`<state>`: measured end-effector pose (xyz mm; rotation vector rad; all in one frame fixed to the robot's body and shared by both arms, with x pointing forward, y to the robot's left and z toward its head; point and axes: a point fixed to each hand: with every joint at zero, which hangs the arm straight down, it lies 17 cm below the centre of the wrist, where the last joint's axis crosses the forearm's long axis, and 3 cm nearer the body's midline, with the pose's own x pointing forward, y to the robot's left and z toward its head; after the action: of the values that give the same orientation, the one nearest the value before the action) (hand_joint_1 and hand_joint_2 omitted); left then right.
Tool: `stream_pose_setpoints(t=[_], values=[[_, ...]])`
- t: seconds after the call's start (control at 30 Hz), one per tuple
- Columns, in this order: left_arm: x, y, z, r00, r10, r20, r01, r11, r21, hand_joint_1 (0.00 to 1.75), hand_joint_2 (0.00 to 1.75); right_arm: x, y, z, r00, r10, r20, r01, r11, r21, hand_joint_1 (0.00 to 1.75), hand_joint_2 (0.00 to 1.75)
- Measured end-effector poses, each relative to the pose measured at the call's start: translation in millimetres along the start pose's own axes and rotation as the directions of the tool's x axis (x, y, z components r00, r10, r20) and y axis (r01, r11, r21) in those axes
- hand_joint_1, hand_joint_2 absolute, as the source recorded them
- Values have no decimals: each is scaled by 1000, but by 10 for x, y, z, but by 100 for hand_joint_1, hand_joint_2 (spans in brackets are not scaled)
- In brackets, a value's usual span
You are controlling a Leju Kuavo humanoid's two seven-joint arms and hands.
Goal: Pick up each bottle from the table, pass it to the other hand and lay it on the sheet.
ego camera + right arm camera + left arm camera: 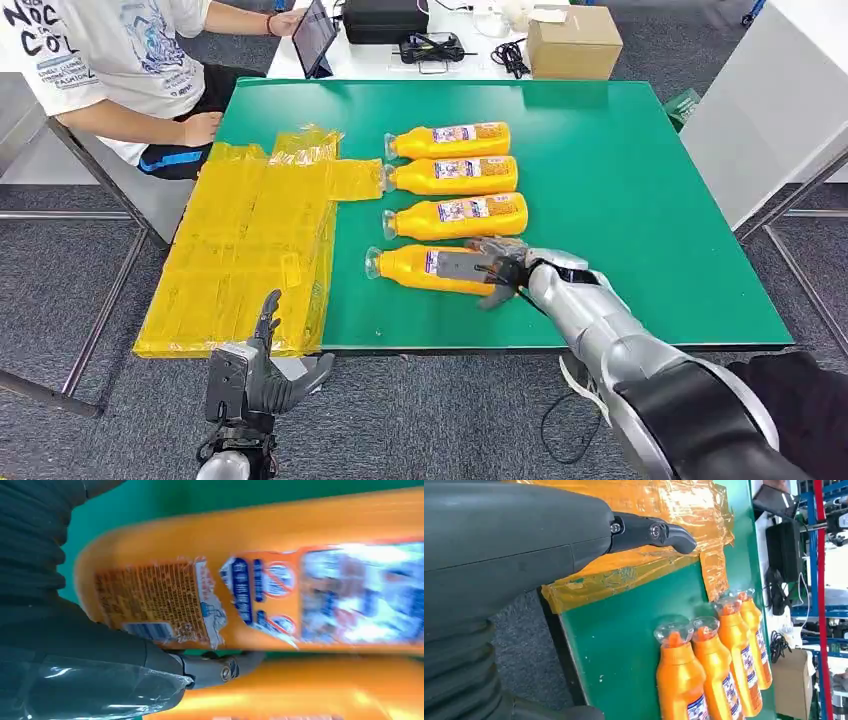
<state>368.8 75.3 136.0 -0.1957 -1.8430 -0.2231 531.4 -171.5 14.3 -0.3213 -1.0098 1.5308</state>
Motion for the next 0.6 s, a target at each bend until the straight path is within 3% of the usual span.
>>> stream_pose_setpoints(t=[0.5, 0.53, 0.6], values=[[-16, -6, 3, 1000, 1, -6, -1, 1000, -1, 0, 175, -166, 252, 49, 999, 18, -30, -15, 996, 83, 3, 175], [-18, -6, 4, 1000, 1, -6, -1, 1000, -1, 0, 175, -169, 264, 50, 999, 21, -31, -18, 996, 88, 26, 175], [-19, -7, 4, 1000, 2, -6, -2, 1000, -2, 0, 175, -169, 273, 50, 999, 24, -31, -21, 996, 90, 91, 175]])
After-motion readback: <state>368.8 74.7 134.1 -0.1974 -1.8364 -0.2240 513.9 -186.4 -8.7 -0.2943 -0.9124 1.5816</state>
